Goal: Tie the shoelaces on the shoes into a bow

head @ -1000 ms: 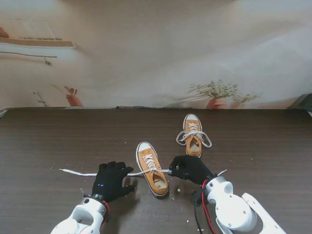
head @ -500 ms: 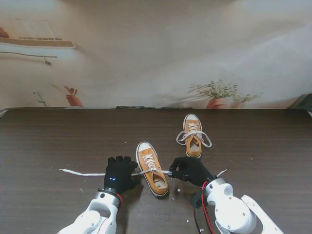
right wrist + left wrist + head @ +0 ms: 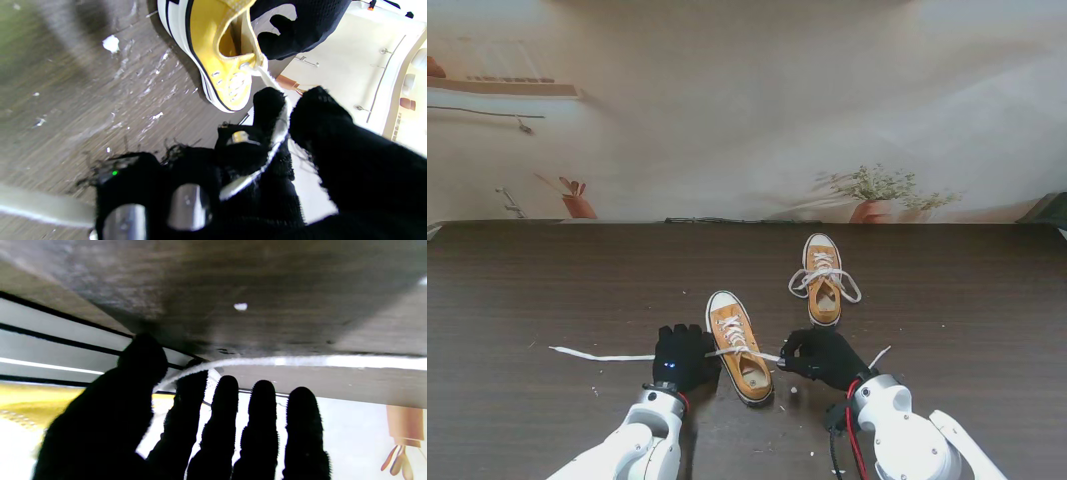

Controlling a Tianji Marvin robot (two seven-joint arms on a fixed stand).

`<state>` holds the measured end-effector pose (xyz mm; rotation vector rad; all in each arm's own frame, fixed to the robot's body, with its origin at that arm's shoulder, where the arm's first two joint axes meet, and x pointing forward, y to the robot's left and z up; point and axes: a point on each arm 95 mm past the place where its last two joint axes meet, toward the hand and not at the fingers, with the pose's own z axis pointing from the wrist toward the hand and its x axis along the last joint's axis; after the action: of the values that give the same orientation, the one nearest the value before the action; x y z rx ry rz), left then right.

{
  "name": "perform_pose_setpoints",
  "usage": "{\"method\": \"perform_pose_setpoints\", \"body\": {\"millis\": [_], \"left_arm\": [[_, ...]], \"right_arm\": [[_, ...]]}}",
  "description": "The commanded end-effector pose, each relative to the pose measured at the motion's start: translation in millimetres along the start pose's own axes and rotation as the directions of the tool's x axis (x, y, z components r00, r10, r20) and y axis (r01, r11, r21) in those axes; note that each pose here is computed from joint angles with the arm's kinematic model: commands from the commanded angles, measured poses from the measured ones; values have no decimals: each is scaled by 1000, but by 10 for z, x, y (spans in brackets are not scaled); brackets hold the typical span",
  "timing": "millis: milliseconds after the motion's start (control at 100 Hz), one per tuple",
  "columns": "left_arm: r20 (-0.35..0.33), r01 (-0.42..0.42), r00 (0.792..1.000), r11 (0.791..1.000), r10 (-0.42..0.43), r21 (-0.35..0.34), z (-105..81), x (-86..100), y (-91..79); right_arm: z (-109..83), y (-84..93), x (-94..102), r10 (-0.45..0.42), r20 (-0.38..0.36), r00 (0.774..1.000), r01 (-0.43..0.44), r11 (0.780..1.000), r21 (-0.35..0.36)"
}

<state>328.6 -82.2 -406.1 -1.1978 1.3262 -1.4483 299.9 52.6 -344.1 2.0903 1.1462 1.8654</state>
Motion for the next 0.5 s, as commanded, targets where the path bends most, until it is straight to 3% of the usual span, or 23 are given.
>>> {"method": "perform_pose_setpoints", "body": {"millis": [0,240,490], "left_arm": [[5,2,1000,1000,-2,-9,43,33,1],[-3,9,1000,1000,-9,-10,98,33,91],[-56,72,996,997,-73,-18,-33,-101,32]], "right_arm": [[-35,-25,-18,3,3,1000,-3,1000,20],[-69,-45,-20,6,-4,1000,-6,1000,28],[-97,-52,4,-2,-10,1000,2,1000,19]]}}
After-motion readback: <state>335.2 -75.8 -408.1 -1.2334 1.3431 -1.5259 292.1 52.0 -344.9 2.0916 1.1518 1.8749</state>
